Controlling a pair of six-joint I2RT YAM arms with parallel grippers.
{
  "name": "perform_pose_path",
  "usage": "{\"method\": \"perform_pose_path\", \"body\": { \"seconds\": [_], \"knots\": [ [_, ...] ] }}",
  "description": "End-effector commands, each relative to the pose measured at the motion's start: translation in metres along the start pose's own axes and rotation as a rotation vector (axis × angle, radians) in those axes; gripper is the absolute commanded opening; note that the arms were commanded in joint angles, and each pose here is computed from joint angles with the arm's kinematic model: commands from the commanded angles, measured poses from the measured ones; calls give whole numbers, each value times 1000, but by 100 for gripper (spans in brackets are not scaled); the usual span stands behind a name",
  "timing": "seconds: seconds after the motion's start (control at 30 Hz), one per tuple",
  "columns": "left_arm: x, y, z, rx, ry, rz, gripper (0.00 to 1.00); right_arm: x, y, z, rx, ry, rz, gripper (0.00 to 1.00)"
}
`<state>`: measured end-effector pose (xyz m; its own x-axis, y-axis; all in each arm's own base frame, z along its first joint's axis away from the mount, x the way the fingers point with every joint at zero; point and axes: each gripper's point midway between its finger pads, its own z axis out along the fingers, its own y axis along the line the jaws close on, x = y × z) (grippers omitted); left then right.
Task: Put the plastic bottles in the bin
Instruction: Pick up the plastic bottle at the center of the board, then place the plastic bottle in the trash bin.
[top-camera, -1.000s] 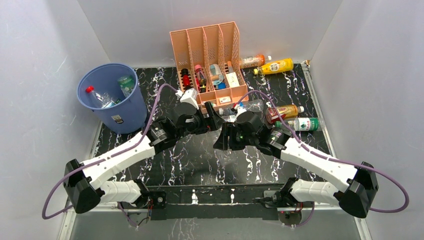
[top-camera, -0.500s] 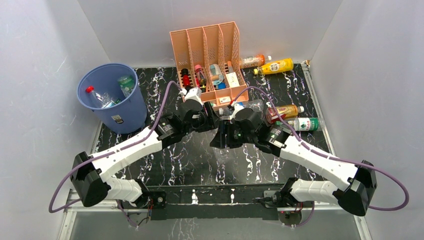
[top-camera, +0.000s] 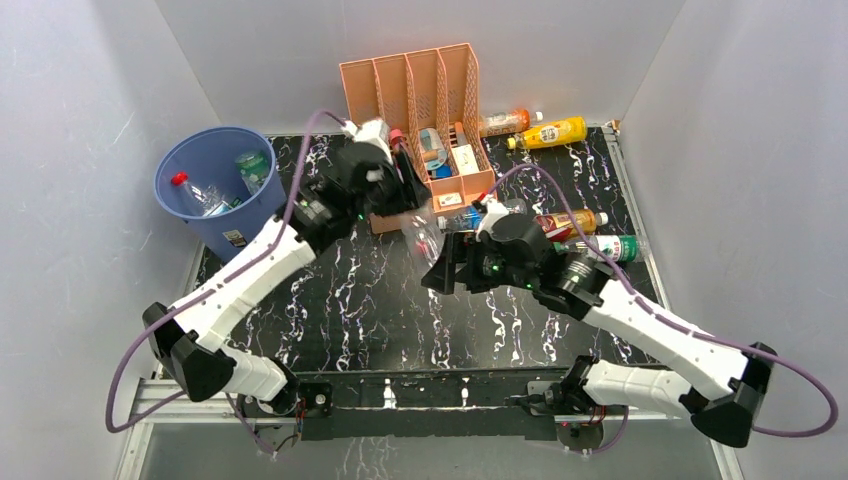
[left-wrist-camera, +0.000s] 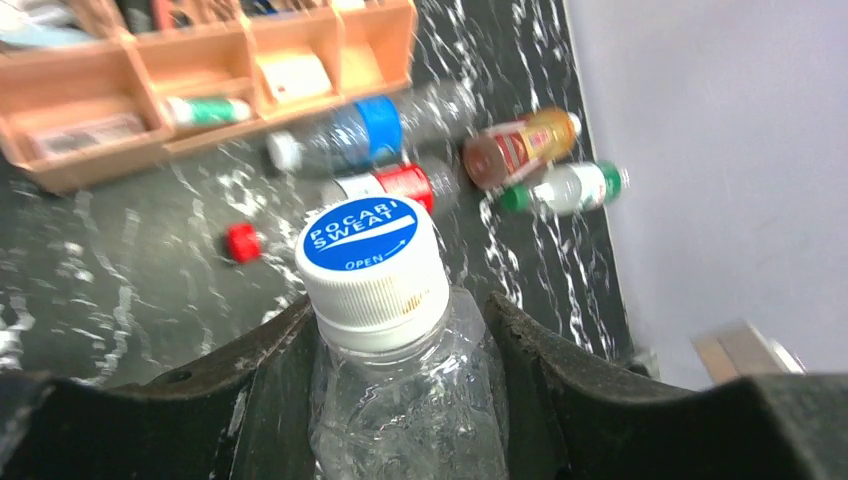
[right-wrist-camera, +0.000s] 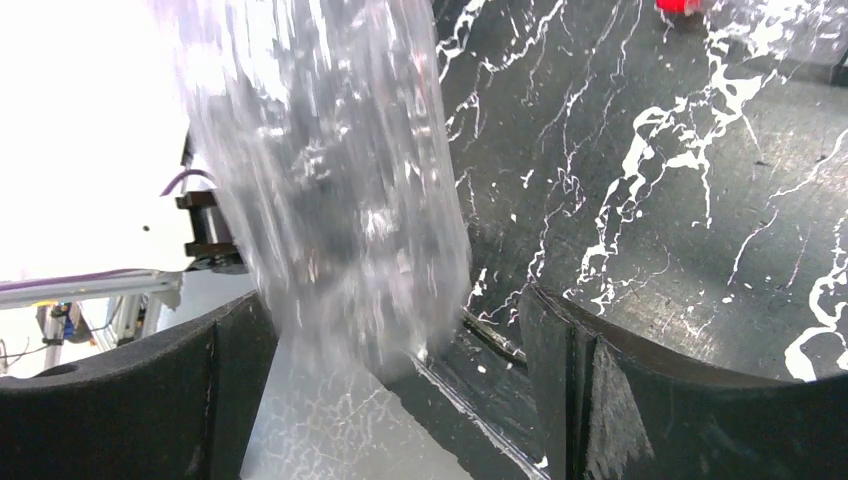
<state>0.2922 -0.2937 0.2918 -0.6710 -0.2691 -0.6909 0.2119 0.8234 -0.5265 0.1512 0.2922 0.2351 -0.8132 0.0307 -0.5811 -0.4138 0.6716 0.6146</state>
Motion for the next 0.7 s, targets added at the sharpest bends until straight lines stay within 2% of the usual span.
{"method": "perform_pose_path", "body": {
  "seconds": [0.0,0.17,0.33,0.43,0.67],
  "knots": [
    [-68,42,-20,-105,-75,43,23,-22,13,-43,-14,-100,-16,98],
    [-166,78,-57,-190,-255,26,24,-13,-1,-53,24,-99,-13,98],
    [-236,122,-101,-334,-444,3,24,0,-9,-49,26,-70,-13,98],
    [-266,157,-131,-412,-545,-42,25,7,-13,-47,29,-52,-12,98],
    [-294,236,-200,-672,-696,-84,25,18,-20,-42,38,-18,-10,98]
  ]
}}
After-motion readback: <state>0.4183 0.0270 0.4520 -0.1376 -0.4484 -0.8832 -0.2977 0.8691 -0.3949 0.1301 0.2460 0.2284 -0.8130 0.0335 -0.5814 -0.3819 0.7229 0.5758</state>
